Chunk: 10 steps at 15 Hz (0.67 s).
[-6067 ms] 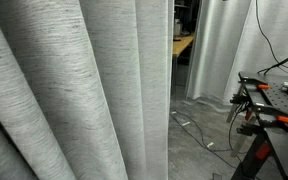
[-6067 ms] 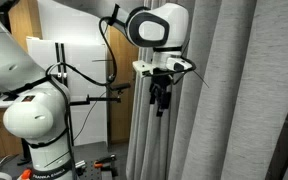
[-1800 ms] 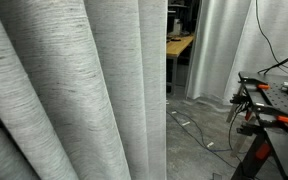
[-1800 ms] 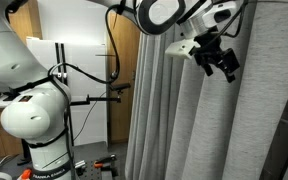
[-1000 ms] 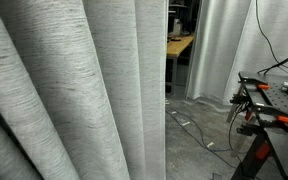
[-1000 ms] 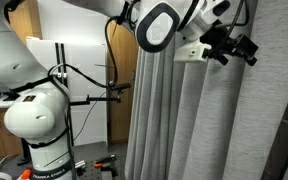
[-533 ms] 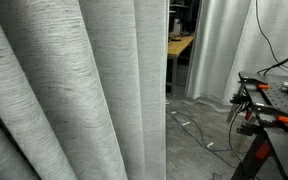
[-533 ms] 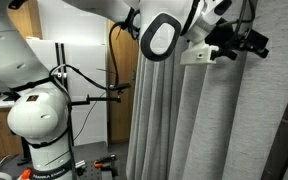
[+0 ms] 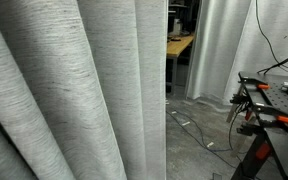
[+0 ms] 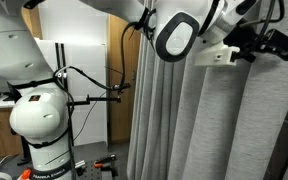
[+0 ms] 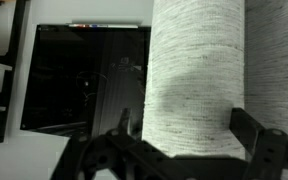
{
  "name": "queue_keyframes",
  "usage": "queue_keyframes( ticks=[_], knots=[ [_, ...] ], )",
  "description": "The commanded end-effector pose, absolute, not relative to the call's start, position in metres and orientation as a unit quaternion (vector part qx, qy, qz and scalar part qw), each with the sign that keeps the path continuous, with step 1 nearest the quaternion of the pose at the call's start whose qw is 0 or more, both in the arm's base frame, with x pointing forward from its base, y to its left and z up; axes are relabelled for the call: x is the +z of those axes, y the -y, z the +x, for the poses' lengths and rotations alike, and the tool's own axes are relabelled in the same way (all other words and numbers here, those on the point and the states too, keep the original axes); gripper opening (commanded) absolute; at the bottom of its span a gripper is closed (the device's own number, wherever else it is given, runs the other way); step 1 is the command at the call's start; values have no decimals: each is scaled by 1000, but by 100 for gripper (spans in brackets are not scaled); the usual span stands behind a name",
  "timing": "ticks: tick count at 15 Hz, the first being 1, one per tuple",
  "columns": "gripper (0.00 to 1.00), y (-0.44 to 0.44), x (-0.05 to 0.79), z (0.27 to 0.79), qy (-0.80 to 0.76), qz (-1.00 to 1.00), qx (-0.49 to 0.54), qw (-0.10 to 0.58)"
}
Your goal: Slide the curtain to the left
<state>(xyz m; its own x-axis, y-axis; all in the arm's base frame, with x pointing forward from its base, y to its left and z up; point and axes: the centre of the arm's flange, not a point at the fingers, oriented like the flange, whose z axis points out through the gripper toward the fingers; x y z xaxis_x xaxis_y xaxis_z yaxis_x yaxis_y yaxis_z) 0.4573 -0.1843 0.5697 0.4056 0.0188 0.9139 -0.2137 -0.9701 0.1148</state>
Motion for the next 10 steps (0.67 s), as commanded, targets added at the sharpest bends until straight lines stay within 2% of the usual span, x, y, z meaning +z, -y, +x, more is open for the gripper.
queue_keyframes(
  ticks=[1, 4, 6, 7, 10],
  knots=[
    [100, 191, 571, 482, 61, 838, 533, 103],
    [97, 185, 565, 489, 53, 842, 527, 103],
    [73, 181, 563, 493, 48, 847, 521, 100],
    [71, 180, 562, 495, 46, 849, 518, 99],
    [47, 178, 560, 498, 41, 853, 512, 98]
  ],
)
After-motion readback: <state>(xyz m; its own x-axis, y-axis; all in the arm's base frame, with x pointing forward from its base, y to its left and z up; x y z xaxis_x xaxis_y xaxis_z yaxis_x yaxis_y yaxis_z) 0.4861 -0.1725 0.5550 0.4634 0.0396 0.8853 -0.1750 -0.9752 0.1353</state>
